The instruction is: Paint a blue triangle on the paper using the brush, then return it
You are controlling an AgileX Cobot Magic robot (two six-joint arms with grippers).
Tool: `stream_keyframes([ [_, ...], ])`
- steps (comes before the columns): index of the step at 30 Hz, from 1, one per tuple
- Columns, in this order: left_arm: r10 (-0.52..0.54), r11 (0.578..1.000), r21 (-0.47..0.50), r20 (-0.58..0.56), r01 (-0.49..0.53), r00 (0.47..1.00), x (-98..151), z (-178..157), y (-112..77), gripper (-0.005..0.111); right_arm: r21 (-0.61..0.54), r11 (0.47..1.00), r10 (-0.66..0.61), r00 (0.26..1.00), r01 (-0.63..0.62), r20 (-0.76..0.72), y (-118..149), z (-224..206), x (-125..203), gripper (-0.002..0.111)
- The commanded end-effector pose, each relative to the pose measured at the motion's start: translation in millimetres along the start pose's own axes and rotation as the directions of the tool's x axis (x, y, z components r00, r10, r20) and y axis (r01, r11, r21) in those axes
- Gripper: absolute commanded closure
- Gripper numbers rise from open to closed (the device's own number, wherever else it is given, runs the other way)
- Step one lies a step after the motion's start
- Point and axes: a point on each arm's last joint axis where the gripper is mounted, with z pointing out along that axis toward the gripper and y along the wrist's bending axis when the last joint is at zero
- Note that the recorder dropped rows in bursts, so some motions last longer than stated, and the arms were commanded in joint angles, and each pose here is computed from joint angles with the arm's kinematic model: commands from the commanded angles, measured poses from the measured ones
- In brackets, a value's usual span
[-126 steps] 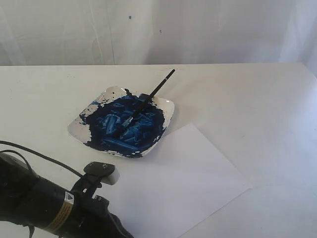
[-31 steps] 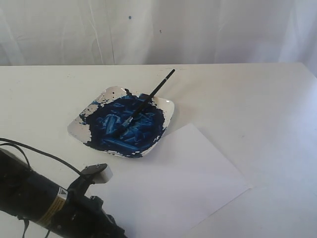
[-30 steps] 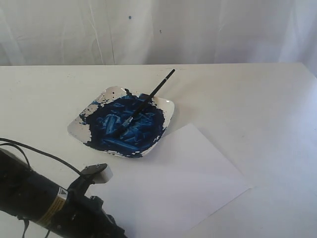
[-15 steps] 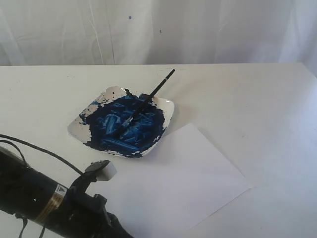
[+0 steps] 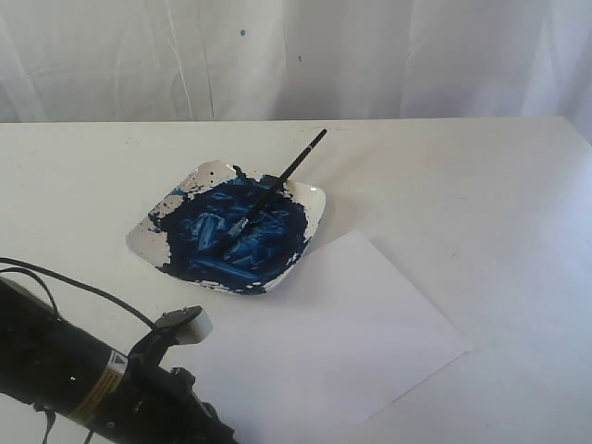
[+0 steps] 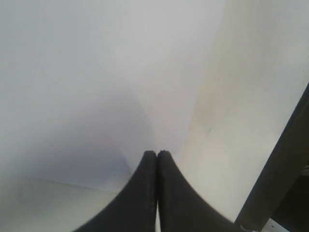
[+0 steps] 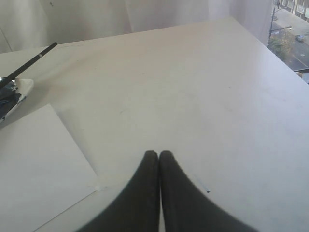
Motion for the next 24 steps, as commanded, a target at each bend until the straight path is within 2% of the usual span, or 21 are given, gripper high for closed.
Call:
stream_keyframes([
  [1,-0.019,1.000,-0.008,0.002,0.019,1.000,1.5,0.4,2.0,0.107,0.003,1.000,0.001,1.000,-0.001,0.018,-0.2,-0.2,-0.7,0.108],
  [24,0.031,0.999,-0.041,-0.017,-0.032,0.999,3.0,0.3,4.9,0.107,0.003,1.000,0.001,1.000,-0.001,0.018,-0.2,-0.2,-0.7,0.108],
])
